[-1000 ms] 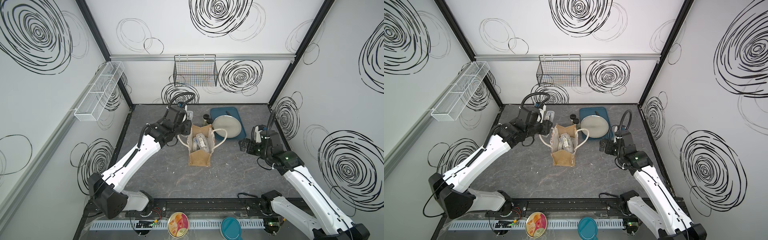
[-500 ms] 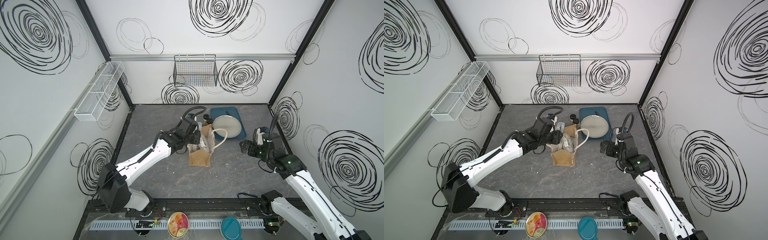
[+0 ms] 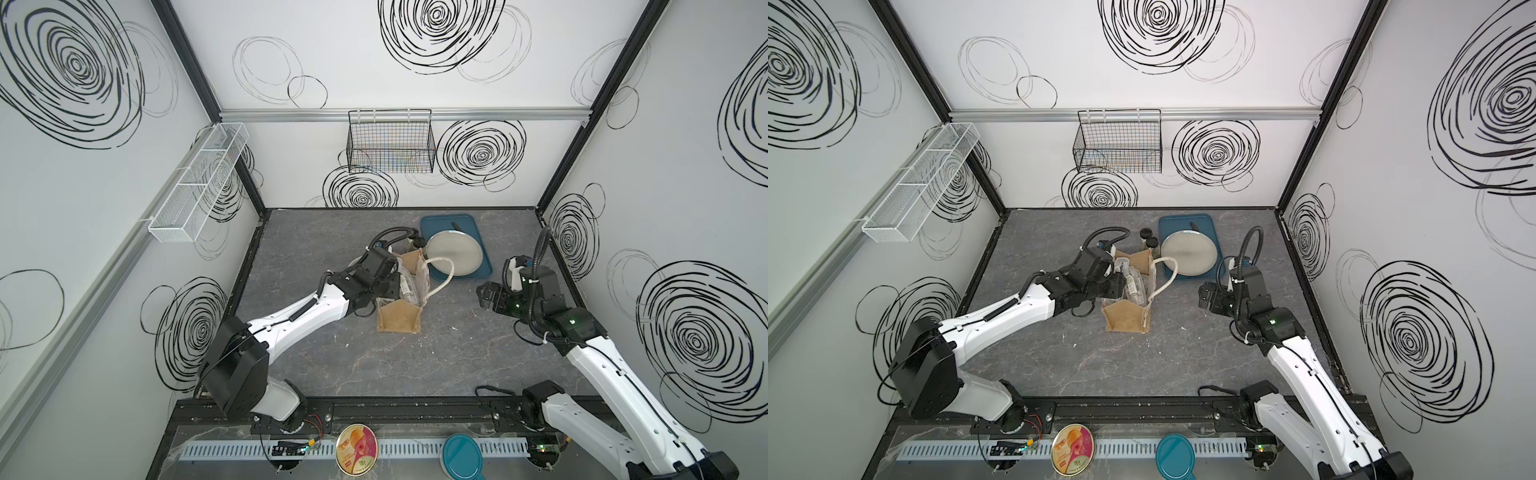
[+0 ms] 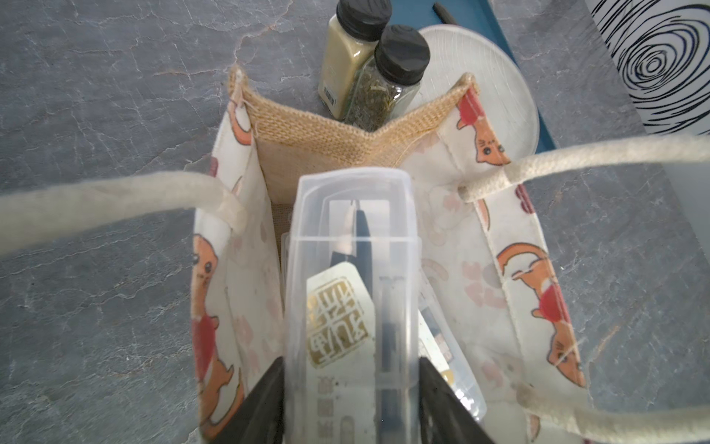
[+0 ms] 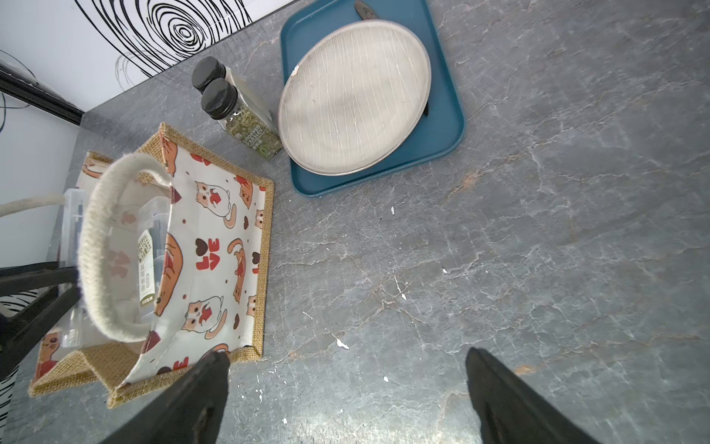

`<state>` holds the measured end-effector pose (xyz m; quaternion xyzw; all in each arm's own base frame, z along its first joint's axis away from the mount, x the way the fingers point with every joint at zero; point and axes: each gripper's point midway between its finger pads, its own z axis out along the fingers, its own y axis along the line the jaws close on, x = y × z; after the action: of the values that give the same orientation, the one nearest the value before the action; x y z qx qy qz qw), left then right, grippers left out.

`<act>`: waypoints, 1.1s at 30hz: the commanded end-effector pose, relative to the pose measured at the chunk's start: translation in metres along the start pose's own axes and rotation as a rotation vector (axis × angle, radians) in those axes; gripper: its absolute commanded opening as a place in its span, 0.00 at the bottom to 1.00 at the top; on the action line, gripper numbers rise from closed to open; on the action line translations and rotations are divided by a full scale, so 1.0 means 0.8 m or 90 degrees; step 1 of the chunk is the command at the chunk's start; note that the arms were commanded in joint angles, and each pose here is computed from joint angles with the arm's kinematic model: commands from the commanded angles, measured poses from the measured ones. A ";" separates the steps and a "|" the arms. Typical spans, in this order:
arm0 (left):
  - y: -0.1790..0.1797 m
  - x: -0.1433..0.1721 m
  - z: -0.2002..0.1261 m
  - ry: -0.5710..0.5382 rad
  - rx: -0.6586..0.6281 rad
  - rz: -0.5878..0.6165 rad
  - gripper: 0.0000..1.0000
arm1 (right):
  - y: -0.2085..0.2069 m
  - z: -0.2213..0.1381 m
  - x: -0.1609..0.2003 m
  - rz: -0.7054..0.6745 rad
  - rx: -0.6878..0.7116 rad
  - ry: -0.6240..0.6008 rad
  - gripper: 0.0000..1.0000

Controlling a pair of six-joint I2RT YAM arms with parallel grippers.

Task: Put the compass set into the canvas bag
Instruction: Place the compass set in the canvas bag, then adjust the canvas bag at the center of the board.

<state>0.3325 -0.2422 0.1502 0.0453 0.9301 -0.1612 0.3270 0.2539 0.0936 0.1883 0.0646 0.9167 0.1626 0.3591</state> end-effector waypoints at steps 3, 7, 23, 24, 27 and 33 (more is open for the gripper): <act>-0.022 -0.032 -0.016 -0.051 0.015 0.004 0.79 | 0.001 0.005 0.002 0.009 -0.006 -0.003 1.00; -0.039 -0.070 -0.059 -0.101 -0.001 0.041 0.86 | 0.002 0.011 0.003 0.005 -0.009 0.003 1.00; 0.105 -0.089 -0.138 -0.127 -0.025 -0.085 0.92 | 0.052 0.045 -0.003 -0.047 -0.051 0.037 0.99; 0.106 -0.081 -0.131 -0.117 -0.005 -0.091 0.91 | 0.059 0.048 -0.002 -0.055 -0.055 0.040 0.99; 0.095 -0.063 -0.107 -0.088 0.051 -0.094 0.87 | 0.078 0.060 0.001 -0.074 -0.064 0.058 0.99; 0.069 -0.056 -0.086 -0.083 0.113 -0.079 0.76 | 0.104 0.070 -0.001 -0.088 -0.076 0.069 0.99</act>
<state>0.3274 -0.1455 0.1937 -0.0196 0.9157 -0.2154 0.3387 0.2833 0.1774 0.1619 -0.0293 0.9354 0.1852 0.2996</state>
